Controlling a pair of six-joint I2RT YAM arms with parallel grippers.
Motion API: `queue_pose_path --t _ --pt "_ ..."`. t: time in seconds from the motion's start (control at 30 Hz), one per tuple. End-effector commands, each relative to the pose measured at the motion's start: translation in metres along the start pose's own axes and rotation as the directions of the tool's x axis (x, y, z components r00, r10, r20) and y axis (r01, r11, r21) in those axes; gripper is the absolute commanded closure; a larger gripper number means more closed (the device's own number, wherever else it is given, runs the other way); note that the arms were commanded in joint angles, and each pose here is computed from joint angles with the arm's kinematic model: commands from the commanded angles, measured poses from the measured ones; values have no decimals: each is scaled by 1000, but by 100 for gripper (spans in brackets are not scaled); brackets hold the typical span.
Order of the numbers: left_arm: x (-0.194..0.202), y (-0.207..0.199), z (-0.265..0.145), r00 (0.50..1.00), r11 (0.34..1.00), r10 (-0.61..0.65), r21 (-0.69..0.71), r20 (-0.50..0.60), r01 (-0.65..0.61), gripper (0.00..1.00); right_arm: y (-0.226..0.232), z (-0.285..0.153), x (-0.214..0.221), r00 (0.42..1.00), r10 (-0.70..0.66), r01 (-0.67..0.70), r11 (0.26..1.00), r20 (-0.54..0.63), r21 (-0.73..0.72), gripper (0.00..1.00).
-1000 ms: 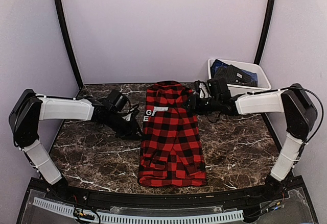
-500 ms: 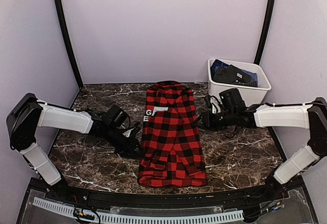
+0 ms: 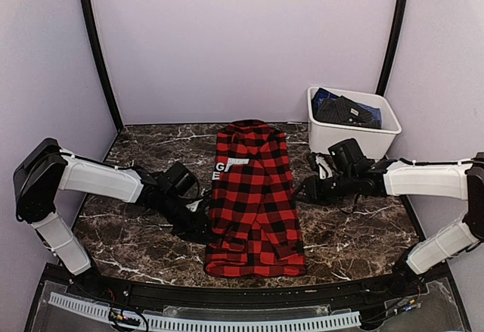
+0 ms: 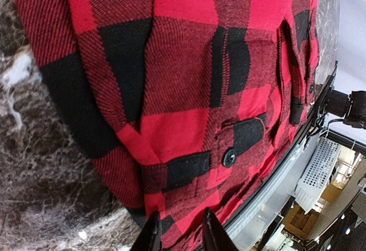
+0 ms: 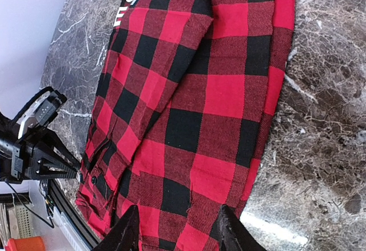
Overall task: Fold and stack the long sleeve shirts
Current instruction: Adjust the sleeve of the rectangle-folded shirt.
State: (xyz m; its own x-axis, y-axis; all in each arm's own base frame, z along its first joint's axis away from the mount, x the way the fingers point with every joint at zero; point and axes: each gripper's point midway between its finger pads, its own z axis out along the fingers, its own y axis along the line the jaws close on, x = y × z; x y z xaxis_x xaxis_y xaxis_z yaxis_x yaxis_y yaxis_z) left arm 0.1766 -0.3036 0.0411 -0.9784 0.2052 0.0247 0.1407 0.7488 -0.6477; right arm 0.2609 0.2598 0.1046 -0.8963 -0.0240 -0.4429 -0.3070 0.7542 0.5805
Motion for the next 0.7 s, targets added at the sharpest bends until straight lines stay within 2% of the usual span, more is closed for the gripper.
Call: queue_pose_path --t 0.0,0.27,0.43,0.67 --pt "2 0 -9 1000 999 6 -39 8 -5 76 -3 -3 8 1000 -23 23 1000 -8 18 57" --pt "6 7 -7 1000 997 4 -74 -5 -4 75 -8 -2 14 1000 -23 24 999 -20 33 57" --pt "2 1 -3 1000 999 0 -48 -3 0 74 -11 0 16 999 -21 22 999 -24 36 57" --pt "-5 -7 0 1000 999 9 -33 -2 -9 82 -13 1 19 999 -18 18 999 -28 34 57"
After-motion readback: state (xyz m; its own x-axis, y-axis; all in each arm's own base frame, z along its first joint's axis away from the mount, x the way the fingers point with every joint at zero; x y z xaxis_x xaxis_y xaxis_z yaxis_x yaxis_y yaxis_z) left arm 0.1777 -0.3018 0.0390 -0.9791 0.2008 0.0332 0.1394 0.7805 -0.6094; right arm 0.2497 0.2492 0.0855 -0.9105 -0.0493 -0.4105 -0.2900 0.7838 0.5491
